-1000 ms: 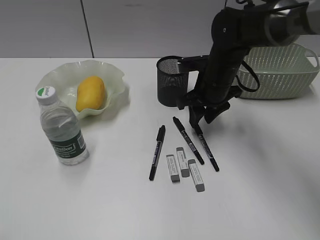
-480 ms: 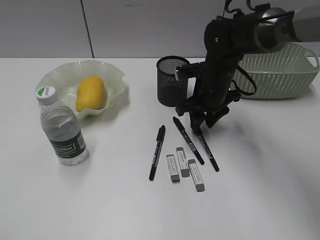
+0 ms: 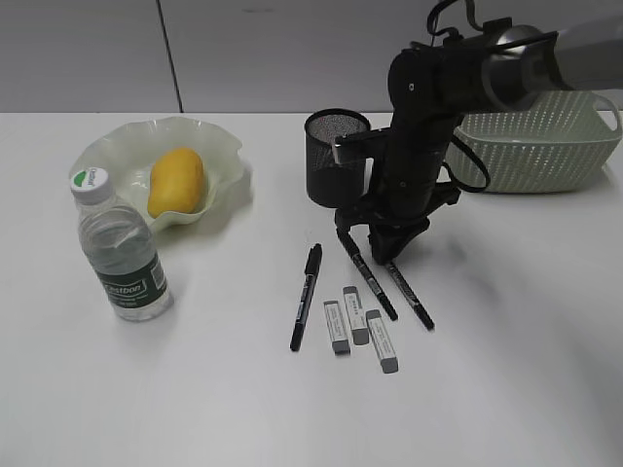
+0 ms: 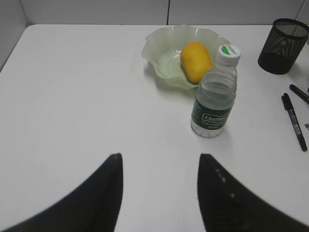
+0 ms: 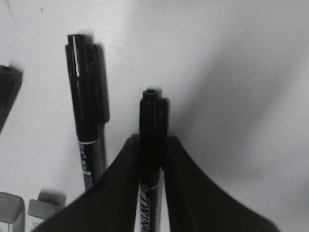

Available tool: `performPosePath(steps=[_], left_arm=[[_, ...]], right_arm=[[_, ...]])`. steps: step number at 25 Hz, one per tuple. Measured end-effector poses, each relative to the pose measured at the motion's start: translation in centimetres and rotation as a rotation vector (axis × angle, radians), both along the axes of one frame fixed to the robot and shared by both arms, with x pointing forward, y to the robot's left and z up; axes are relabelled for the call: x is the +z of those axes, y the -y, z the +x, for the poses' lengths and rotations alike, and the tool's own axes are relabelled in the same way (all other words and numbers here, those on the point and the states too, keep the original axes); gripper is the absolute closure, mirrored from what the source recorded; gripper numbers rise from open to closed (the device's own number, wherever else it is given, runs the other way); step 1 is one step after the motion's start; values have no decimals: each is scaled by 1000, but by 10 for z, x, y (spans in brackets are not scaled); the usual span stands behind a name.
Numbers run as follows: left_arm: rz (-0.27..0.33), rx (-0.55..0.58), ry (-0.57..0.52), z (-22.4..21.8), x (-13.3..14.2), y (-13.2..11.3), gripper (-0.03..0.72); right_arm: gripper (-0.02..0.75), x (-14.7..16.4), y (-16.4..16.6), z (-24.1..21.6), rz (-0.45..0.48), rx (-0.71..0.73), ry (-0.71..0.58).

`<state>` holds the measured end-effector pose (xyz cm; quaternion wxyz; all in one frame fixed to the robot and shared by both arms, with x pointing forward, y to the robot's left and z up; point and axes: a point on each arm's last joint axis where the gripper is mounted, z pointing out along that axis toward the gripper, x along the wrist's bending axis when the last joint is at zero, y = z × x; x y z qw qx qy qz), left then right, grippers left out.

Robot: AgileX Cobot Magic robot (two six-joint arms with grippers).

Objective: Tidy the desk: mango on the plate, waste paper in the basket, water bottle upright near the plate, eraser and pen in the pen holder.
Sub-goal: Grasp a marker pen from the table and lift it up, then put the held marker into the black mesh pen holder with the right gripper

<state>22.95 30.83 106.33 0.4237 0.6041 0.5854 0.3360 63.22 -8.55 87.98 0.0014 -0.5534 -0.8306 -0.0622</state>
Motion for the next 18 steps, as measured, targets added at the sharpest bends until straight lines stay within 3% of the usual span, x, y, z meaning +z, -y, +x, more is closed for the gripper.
performPosePath(steps=[8, 10, 18], left_arm=[[0, 0, 0, 0, 0, 0, 314], [0, 0, 0, 0, 0, 0, 314], [0, 0, 0, 0, 0, 0, 314]], right_arm=[[608, 2, -1, 0, 0, 3, 5], [659, 12, -1, -1, 3, 10, 24], [656, 141, 8, -17, 117, 71, 291]])
